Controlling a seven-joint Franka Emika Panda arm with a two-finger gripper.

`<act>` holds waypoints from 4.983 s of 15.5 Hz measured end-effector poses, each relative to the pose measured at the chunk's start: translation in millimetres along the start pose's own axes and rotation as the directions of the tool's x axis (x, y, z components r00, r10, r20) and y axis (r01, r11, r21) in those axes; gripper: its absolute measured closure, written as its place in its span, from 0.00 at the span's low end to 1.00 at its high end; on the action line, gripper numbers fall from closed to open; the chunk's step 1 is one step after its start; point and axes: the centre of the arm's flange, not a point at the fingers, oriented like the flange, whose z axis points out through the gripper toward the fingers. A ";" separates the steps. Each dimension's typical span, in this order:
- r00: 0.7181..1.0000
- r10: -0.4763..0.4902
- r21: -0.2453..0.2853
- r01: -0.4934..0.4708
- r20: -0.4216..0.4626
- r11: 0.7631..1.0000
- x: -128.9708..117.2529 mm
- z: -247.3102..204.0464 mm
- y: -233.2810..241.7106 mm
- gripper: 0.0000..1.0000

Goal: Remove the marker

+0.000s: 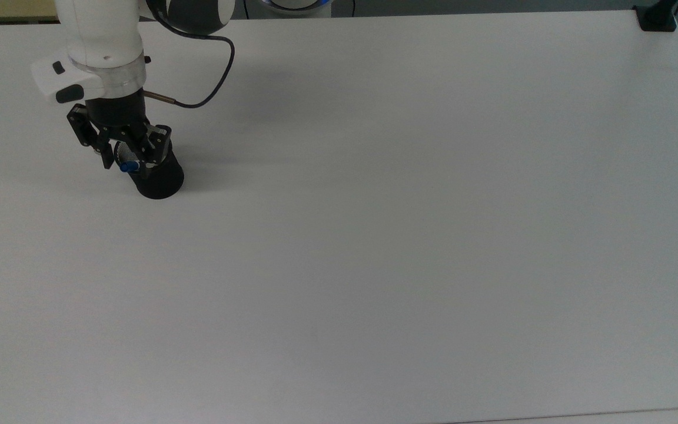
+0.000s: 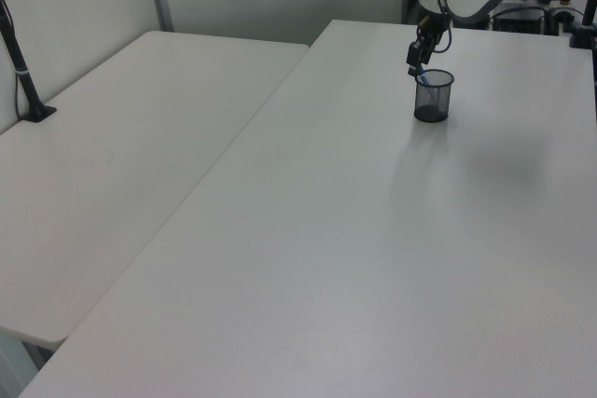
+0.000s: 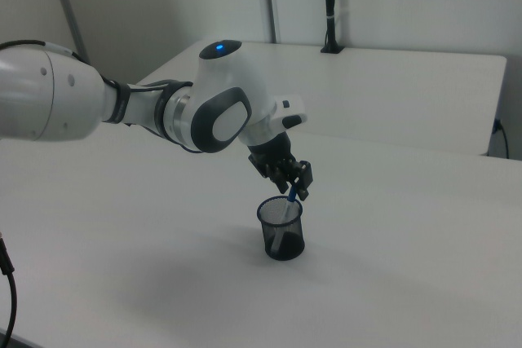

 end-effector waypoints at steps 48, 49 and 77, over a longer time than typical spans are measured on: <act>0.971 -0.171 0.126 0.151 0.170 0.981 -6.3 29.7 -179.2 0.78; 0.974 -0.156 0.123 0.137 0.167 0.983 -6.2 35.8 -180.9 0.69; 0.966 -0.082 0.135 0.049 0.247 0.990 -42.1 -258.2 -111.5 0.00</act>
